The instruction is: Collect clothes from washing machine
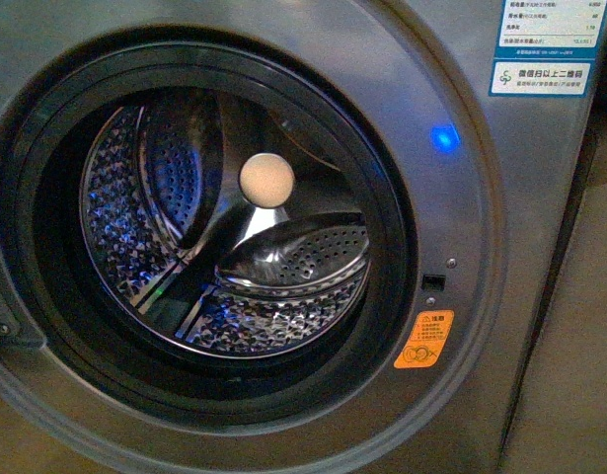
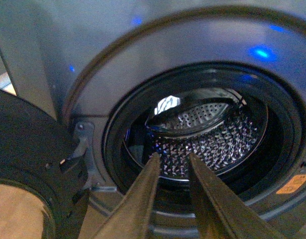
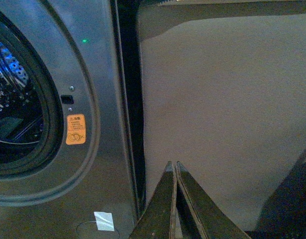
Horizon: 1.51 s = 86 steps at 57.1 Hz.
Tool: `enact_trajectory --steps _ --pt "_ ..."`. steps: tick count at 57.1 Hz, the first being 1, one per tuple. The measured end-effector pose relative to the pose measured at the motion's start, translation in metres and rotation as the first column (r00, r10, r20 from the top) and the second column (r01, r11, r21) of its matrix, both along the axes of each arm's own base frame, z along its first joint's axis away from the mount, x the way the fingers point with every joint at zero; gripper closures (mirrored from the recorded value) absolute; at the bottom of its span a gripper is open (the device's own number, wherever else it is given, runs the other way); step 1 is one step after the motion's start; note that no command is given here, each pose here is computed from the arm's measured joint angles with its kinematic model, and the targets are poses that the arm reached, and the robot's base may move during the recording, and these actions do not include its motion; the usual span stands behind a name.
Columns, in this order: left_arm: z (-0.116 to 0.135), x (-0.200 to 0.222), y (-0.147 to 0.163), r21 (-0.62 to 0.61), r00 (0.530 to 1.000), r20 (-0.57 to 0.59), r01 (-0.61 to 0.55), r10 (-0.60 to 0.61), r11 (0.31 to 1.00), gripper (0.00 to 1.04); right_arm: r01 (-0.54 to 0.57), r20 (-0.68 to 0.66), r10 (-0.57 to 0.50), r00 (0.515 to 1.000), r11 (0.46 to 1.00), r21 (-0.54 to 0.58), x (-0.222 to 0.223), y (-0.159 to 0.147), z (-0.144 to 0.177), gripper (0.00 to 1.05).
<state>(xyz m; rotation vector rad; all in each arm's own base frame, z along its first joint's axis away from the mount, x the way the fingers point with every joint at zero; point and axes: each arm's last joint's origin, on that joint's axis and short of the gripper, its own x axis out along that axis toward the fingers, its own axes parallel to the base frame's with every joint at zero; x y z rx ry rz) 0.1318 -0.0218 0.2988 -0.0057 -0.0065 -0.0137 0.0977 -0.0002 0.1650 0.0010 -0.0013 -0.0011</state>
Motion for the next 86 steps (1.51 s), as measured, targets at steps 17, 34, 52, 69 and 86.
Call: enact_trajectory --steps 17,34,52,69,86 --pt "-0.061 -0.011 0.016 0.002 1.000 -0.011 0.016 -0.016 1.000 1.01 0.000 0.000 0.000 1.000 1.000 0.000 0.000 0.000 0.000 1.02" --pt "-0.095 -0.018 0.021 0.001 1.000 -0.012 -0.012 0.012 1.000 1.01 0.000 0.000 0.000 1.000 1.000 0.000 0.000 0.000 0.000 1.02" --pt "-0.113 -0.028 0.022 0.002 1.000 -0.021 -0.013 0.013 1.000 1.01 0.000 0.000 0.000 1.000 1.000 0.000 0.000 0.000 0.000 1.02" --pt "-0.122 -0.034 0.022 0.001 1.000 -0.006 -0.011 0.011 1.000 1.01 0.000 0.000 0.000 1.000 1.000 0.000 0.000 0.000 0.000 1.02" --pt "-0.130 -0.035 0.022 0.002 1.000 0.005 -0.013 0.013 1.000 0.73 0.000 -0.001 0.000 1.000 1.000 -0.001 0.000 0.000 0.000 0.79"
